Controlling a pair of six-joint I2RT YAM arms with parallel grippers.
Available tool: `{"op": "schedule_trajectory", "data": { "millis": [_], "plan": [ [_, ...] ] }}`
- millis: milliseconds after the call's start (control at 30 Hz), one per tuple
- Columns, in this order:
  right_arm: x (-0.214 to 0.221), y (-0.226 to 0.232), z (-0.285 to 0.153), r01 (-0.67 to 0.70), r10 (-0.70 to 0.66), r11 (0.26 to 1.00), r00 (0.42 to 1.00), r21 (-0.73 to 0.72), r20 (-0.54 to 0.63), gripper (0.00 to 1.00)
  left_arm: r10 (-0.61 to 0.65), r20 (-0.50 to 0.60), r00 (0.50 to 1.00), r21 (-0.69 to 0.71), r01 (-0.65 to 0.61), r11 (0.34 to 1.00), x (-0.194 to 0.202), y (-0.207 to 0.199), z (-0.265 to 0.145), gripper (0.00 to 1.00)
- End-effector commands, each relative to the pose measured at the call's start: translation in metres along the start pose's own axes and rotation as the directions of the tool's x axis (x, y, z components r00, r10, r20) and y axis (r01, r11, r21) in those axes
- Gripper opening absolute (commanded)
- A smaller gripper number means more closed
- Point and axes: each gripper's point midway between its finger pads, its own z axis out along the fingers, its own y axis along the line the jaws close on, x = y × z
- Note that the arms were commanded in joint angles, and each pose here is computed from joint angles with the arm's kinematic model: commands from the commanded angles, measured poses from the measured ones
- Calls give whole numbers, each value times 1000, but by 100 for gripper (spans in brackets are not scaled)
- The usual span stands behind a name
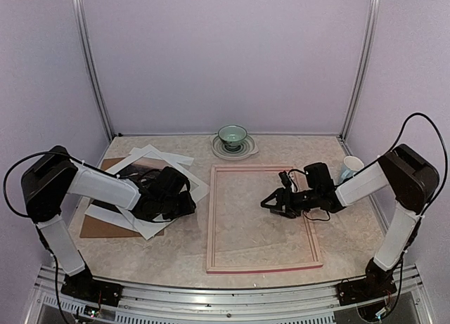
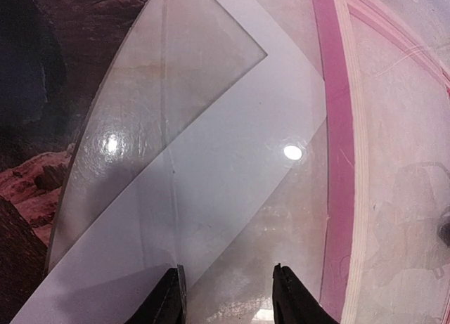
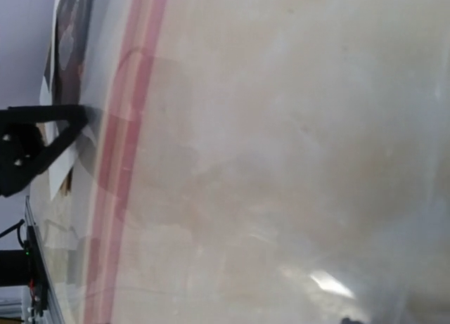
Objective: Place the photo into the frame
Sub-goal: Pick up the glass panel from the frame body.
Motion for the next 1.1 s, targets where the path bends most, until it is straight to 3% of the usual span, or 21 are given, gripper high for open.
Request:
{"op": "schedule_trajectory", "data": {
  "millis": [0, 267, 467, 733, 1067],
  "plan": [
    [-5, -6, 5, -8, 7, 999, 1000, -38, -10, 69, 37, -105, 994, -61, -44, 997, 32, 17, 9, 42],
    [-25, -8, 3, -61, 62, 989, 998, -133, 1, 63, 41, -103, 994, -61, -48, 997, 32, 17, 9, 43],
    [-40, -10, 9, -66, 66, 982, 998, -178, -9, 50, 42, -103, 994, -58, -49, 997, 32, 16, 8, 43],
    [-42, -6, 8, -79, 77, 978, 997, -193, -19, 18, 48, -98, 994, -57, -53, 997, 31, 15, 8, 43],
    [-19, -3, -20, -89, 90, 987, 996, -133, 4, 6, 54, -100, 993, -53, -59, 997, 31, 13, 8, 43]
  ]
}}
